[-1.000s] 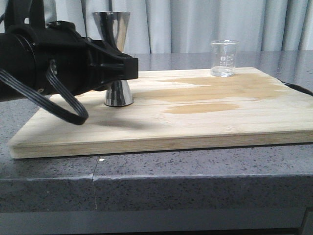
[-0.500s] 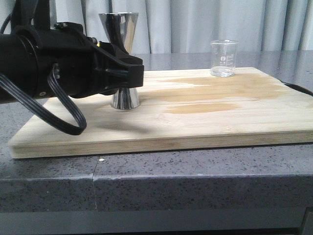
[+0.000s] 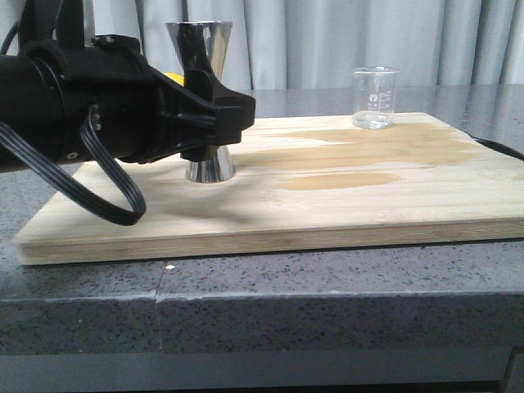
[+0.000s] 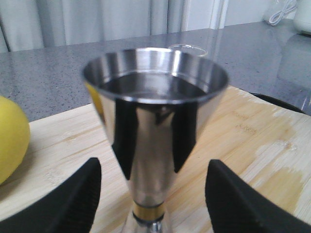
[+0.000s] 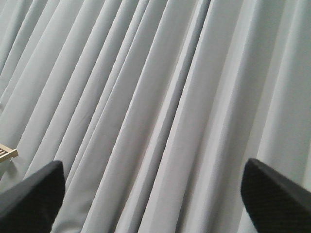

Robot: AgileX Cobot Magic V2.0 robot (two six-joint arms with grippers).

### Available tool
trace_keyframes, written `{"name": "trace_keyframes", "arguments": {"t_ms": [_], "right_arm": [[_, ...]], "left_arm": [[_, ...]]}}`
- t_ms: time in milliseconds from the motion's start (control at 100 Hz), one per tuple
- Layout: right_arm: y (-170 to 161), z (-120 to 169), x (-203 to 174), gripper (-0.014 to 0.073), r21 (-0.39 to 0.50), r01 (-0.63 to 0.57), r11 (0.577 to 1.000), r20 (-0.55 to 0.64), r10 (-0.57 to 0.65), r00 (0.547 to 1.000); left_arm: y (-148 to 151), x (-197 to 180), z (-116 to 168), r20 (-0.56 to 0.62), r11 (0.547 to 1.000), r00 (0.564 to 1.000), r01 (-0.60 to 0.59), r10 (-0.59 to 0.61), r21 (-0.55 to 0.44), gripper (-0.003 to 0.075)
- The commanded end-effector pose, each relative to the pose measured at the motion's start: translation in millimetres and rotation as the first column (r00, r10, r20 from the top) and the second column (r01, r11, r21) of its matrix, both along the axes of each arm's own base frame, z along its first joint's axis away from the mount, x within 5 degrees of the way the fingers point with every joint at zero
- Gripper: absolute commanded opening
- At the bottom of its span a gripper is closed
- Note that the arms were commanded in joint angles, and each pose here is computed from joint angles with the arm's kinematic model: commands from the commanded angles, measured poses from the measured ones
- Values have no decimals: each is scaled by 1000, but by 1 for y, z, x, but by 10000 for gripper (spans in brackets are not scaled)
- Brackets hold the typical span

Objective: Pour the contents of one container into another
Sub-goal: 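Lower the filled jigger onto the board with the left gripper, then open the left gripper and withdraw it from the jigger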

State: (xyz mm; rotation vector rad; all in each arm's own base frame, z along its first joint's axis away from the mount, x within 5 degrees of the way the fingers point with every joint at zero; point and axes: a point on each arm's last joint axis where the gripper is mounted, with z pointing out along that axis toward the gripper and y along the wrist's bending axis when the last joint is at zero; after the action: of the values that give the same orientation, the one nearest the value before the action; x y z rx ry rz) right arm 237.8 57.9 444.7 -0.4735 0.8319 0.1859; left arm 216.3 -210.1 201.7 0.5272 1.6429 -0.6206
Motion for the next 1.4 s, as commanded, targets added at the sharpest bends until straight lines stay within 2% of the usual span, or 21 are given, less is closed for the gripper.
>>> {"name": "trace_keyframes", "arguments": {"t_ms": [0, 270, 820, 960, 1030, 1100, 1200, 1390], "right_arm": [[-3, 21, -14, 664, 31, -15, 999, 102, 12, 995], [-3, 21, -14, 664, 31, -13, 999, 98, 10, 995], [-3, 20, -13, 664, 30, -10, 999, 93, 7, 996], [-5, 17, -10, 664, 22, 37, 999, 27, -37, 999], [-8, 15, -8, 664, 13, 85, 996, -39, -85, 996], [-14, 14, -9, 664, 2, 139, 990, -92, -138, 986], [-25, 16, -14, 664, -11, 222, 975, -147, -222, 964], [-40, 30, -55, 640, -19, 359, 933, -212, -355, 911]], "left_arm": [[0, -1, 25, 107, 995, 994, 12, -1, -95, 456], [6, -8, 36, 105, 995, 994, 16, -5, -96, 456], [33, -35, 30, 65, 998, 998, 15, -11, -60, 456], [53, -51, 42, 68, 994, 997, -17, 25, -109, 456], [65, -60, 57, 119, 992, 992, -31, 46, -126, 456], [78, -68, 75, 194, 989, 977, -63, 89, -134, 452], [102, -79, 103, 283, 966, 937, -150, 207, -213, 451], [155, -113, 146, 404, 890, 817, -264, 411, -371, 401]]}}
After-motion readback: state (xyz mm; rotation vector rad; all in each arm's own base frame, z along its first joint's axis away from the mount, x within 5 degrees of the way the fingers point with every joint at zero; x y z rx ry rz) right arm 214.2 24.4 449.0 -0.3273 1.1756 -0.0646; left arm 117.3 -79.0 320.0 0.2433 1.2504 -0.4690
